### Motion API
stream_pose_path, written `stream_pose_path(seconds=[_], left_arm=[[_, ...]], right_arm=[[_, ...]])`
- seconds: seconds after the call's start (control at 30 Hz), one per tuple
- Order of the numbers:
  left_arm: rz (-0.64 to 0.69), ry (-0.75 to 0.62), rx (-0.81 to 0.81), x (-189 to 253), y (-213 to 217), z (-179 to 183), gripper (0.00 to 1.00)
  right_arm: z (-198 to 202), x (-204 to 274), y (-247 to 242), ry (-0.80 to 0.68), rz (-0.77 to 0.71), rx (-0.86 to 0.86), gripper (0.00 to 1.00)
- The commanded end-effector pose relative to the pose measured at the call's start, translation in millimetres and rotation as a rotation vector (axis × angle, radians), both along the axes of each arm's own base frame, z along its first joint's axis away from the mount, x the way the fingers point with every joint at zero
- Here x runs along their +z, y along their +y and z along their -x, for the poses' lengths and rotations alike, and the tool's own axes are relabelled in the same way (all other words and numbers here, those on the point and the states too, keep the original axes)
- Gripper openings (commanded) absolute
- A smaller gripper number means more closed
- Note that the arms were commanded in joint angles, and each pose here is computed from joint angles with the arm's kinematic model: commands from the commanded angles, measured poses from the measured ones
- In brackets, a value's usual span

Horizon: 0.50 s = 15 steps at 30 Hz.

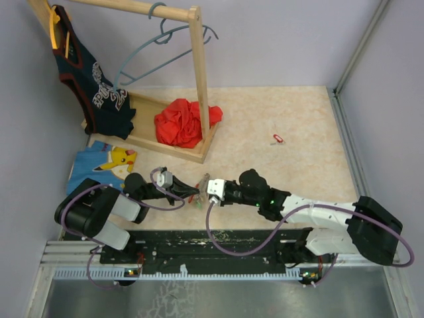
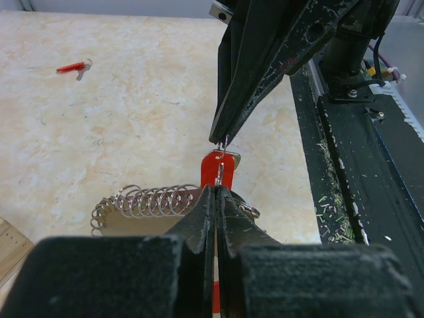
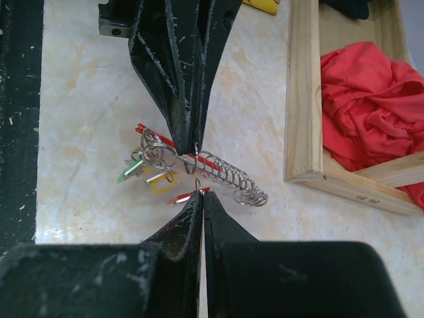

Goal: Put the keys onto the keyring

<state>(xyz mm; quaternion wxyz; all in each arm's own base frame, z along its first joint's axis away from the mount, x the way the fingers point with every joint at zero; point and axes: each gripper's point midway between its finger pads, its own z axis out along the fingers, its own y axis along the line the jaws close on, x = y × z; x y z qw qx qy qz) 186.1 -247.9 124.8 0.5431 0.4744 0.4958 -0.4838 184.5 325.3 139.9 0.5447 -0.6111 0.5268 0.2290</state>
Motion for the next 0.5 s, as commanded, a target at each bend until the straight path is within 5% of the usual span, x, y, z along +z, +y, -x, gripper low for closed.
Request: stream_pose_path(seconds=[0.0,0.47], left_arm=[[0.076,-0.189,-0.004,30.0,0.9,0.4,0.01],[0.08,-0.194,0.001,30.7,1.6,0.6,0.01]], right_arm=[[3.0,13.2,13.1,-0.036,-0.045,0.012,0.0],[0.4,11.9,14.1,0.003,-0.069,-0.051,0.0]])
